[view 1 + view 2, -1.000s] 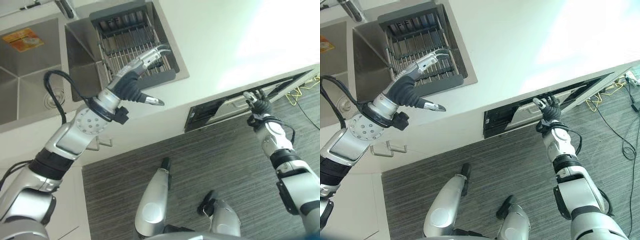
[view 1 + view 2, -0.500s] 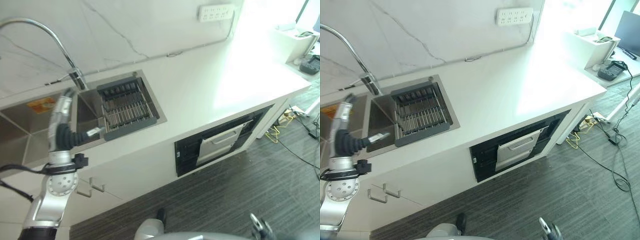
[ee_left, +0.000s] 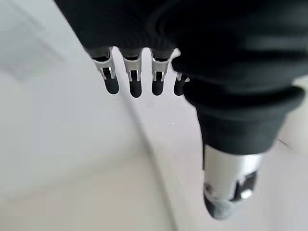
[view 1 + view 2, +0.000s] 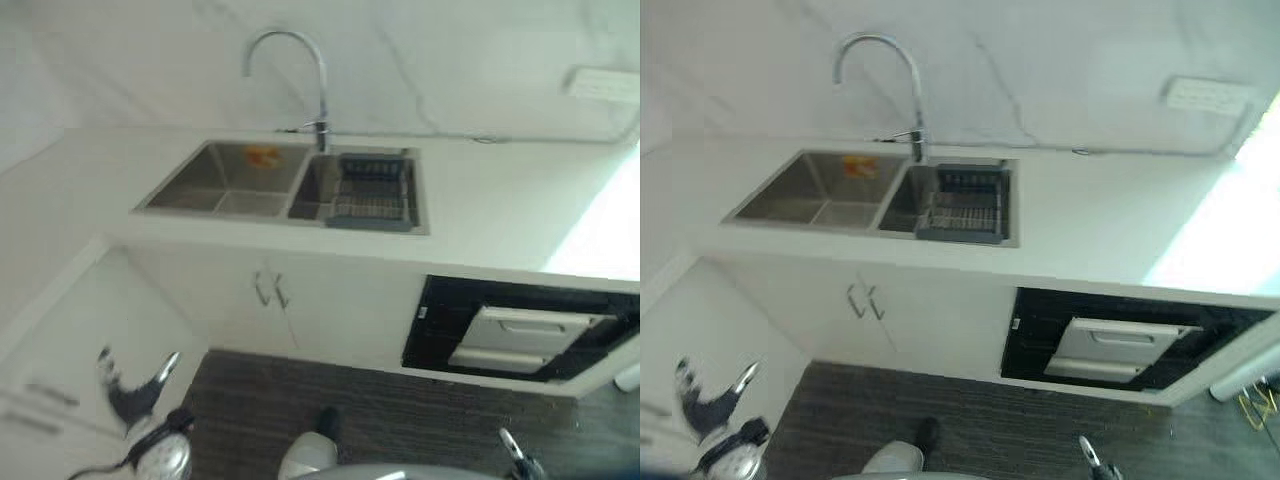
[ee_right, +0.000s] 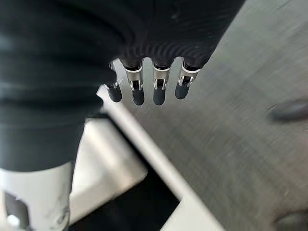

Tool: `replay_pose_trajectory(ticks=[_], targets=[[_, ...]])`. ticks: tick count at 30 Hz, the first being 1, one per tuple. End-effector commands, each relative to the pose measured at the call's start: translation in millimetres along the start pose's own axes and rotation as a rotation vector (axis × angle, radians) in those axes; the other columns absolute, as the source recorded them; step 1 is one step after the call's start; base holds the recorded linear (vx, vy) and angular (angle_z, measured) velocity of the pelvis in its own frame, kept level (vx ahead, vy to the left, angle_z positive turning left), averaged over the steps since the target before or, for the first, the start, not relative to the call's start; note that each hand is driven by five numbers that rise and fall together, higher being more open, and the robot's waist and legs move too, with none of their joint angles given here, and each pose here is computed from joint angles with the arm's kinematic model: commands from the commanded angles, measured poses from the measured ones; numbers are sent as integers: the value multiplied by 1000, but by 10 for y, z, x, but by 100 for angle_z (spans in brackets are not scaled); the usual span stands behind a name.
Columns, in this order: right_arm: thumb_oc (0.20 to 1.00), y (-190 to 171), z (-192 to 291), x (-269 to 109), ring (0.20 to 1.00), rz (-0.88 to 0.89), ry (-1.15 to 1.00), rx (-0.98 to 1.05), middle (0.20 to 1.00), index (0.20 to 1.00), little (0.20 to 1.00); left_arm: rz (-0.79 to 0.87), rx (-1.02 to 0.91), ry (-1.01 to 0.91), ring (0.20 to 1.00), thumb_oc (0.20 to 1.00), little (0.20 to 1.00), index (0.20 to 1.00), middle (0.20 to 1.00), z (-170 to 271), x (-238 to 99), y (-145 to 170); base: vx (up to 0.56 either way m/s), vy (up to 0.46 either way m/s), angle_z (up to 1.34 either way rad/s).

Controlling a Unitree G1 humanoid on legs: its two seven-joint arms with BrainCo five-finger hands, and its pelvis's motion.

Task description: Place the dishes in the dishwasher.

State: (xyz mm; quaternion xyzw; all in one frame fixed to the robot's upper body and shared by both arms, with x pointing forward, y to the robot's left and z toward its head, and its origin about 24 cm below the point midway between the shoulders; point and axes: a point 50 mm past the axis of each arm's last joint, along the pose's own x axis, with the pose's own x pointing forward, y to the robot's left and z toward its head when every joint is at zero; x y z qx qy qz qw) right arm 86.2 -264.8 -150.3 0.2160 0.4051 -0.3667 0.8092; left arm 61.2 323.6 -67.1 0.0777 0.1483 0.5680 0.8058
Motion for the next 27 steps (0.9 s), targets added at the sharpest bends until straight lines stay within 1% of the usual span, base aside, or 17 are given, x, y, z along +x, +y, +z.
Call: replay_pose_trajectory(ticks=[1,3,4,5,6,7,9,10,12,13,15,16,19,20,22,24,27], targets=[[1000,79,88,8,1000,59,-58,32,1000,1000,1000,-33,-253,-106,1000,1000,1000,1000,1000,319,220,-124,23,-31,41],[1000,76,74,9,1000,62,-53,46,1000,1000,1000,-47,-200,4,1000,1000,1000,1000,1000,62,152,-68,44,1,41],[1000,79,68,10,1000,66,-48,48,1000,1000,1000,-100,-114,78,1000,1000,1000,1000,1000,-94,83,-86,64,34,32],[1000,67,45,5,1000,66,-41,44,1000,1000,1000,-147,-56,235,1000,1000,1000,1000,1000,-352,-44,-75,51,36,10],[1000,50,37,4,1000,64,-36,41,1000,1000,1000,-167,-33,329,1000,1000,1000,1000,1000,-487,-109,-47,54,48,-9],[1000,-6,-2,-4,1000,56,-16,30,1000,1000,1000,-197,4,549,1000,1000,1000,1000,1000,-794,-304,69,42,41,-13],[1000,-49,-32,-11,1000,45,2,13,1000,1000,1000,-223,19,719,1000,1000,1000,1000,1000,-990,-476,145,51,35,-32],[1000,-86,-69,-19,1000,39,28,-15,1000,1000,1000,-283,60,891,1000,1000,1000,1000,1000,-1160,-683,201,73,31,-53],[1000,-124,-148,-38,1000,38,77,-57,1000,1000,1000,-436,155,1057,1000,1000,1000,1000,1000,-1283,-906,189,84,34,-52],[1000,-156,-197,-49,1000,43,126,-89,1000,1000,1000,-547,135,1141,1000,1000,1000,1000,1000,-1310,-1008,121,69,46,-54],[1000,-213,-261,-70,1000,66,195,-168,1000,1000,1000,-622,86,1192,1000,1000,1000,1000,1000,-1297,-1059,-3,41,36,-64],[1000,-248,-305,-90,1000,103,234,-218,1000,1000,1000,-755,118,1265,1000,1000,1000,1000,1000,-1284,-1121,-85,8,6,-61],[1000,-320,-369,-128,1000,163,302,-288,1000,1000,1000,-944,241,1280,1000,1000,1000,1000,1000,-1209,-1071,-221,3,-8,-58],[1000,-351,-430,-157,1000,193,366,-289,1000,1000,1000,-998,289,1265,1000,1000,1000,1000,1000,-1169,-1016,-274,15,5,-51],[1000,-397,-504,-194,1000,203,443,-327,1000,1000,1000,-1047,323,1264,1000,1000,1000,1000,1000,-1140,-992,-325,23,-3,-88],[1000,-410,-583,-228,1000,221,512,-424,1000,1000,1000,-1124,389,1232,1000,1000,1000,1000,1000,-1076,-952,-470,31,-18,-88],[1000,-305,-610,-213,1000,221,493,-455,1000,1000,1000,-1180,441,1175,1000,1000,1000,1000,1000,-1021,-958,-644,-3,-28,-51]])
